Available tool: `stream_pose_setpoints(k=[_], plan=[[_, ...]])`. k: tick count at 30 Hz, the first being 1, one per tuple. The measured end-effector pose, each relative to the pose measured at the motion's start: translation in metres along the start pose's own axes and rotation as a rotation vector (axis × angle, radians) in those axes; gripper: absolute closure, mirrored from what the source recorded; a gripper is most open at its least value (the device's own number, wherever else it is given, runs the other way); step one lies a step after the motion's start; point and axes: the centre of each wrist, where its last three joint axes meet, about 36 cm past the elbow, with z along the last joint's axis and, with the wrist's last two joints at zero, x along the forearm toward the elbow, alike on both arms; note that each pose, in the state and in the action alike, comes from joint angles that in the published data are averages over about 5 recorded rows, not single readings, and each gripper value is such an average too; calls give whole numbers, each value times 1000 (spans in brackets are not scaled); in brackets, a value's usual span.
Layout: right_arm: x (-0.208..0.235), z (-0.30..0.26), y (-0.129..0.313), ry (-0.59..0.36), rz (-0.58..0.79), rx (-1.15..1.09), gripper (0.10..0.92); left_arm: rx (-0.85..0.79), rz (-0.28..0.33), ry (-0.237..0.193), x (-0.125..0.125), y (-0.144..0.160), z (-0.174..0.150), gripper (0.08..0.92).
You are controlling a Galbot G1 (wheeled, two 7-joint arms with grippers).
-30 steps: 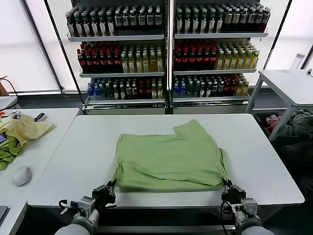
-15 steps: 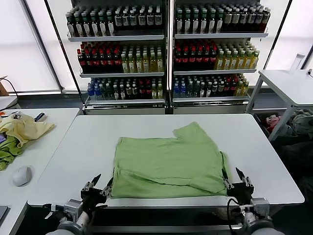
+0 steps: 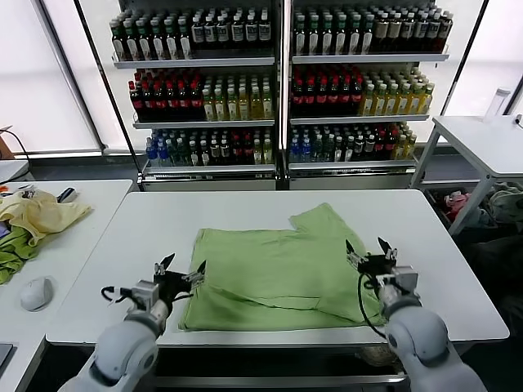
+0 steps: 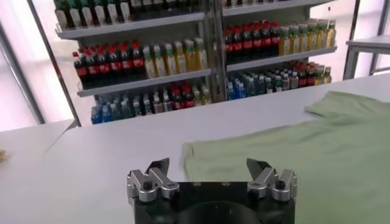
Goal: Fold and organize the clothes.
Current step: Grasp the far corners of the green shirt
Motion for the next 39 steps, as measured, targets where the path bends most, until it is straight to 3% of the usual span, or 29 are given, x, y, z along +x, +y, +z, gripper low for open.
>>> stream_pose_setpoints(k=[10, 18, 24, 30, 39], plan=[[-83, -11, 5, 52, 27, -4, 200, -1, -37, 37, -80, 1, -13, 177], [-129, -13, 7, 106, 53, -25, 200, 18, -55, 76, -120, 2, -17, 177], [-150, -9, 10, 149, 61, -40, 200, 41, -49, 121, -136, 1, -11, 177], [-163, -3, 15, 184, 47, -51, 211, 64, -37, 139, -144, -1, -10, 191], [-170, 3, 16, 224, 12, -72, 444, 84, 0, 145, -144, -3, -4, 423]])
